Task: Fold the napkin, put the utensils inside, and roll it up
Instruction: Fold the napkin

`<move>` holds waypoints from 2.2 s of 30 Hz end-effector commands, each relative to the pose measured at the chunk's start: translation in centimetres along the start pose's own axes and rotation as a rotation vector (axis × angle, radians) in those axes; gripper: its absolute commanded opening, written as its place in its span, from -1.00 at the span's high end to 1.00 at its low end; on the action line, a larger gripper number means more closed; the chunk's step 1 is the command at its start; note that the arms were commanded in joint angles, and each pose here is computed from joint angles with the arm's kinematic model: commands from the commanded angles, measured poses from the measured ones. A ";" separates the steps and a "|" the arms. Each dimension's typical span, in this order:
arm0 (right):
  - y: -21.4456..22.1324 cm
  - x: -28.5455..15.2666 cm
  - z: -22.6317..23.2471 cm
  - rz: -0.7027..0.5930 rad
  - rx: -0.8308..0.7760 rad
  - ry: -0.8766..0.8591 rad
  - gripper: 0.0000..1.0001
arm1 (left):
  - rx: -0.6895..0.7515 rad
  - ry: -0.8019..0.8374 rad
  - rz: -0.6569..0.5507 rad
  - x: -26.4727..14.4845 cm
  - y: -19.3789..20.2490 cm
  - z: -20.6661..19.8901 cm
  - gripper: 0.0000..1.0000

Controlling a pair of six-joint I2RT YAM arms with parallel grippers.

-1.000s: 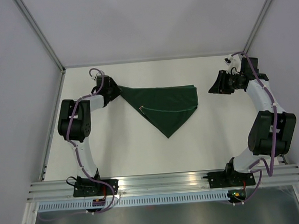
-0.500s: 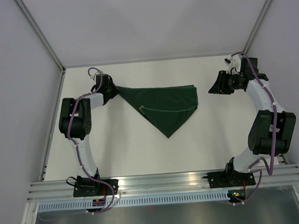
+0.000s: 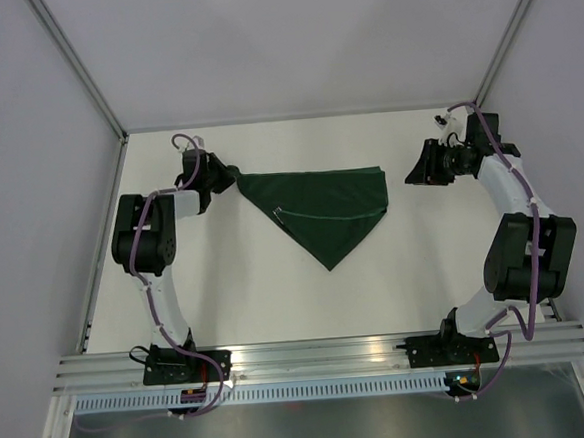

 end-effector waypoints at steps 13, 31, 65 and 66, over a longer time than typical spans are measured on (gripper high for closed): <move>-0.1 1.2 0.2 0.011 -0.047 0.022 0.24 | 0.488 0.817 0.368 -10.6 12.9 -14.6 0.95; 0.2 1.8 0.0 0.030 -0.082 0.041 0.24 | 0.882 0.789 0.647 -15.0 27.8 -12.0 0.95; 1.7 4.3 0.0 0.123 -0.121 0.070 0.24 | 1.146 0.703 0.742 -17.5 36.1 -8.8 0.88; 1.7 4.6 0.2 0.129 -0.129 0.069 0.24 | 1.153 0.705 0.745 -17.6 36.5 -8.7 0.88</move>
Point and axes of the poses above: each gripper's point midway between its finger pads, its own x axis out along the fingers, its own z axis along the line the jaws close on, y = z × x, the point moved 2 cm from there along -x, back along the fingers, and after that the axes turned 14 degrees about -x, right-handed, at the moved point
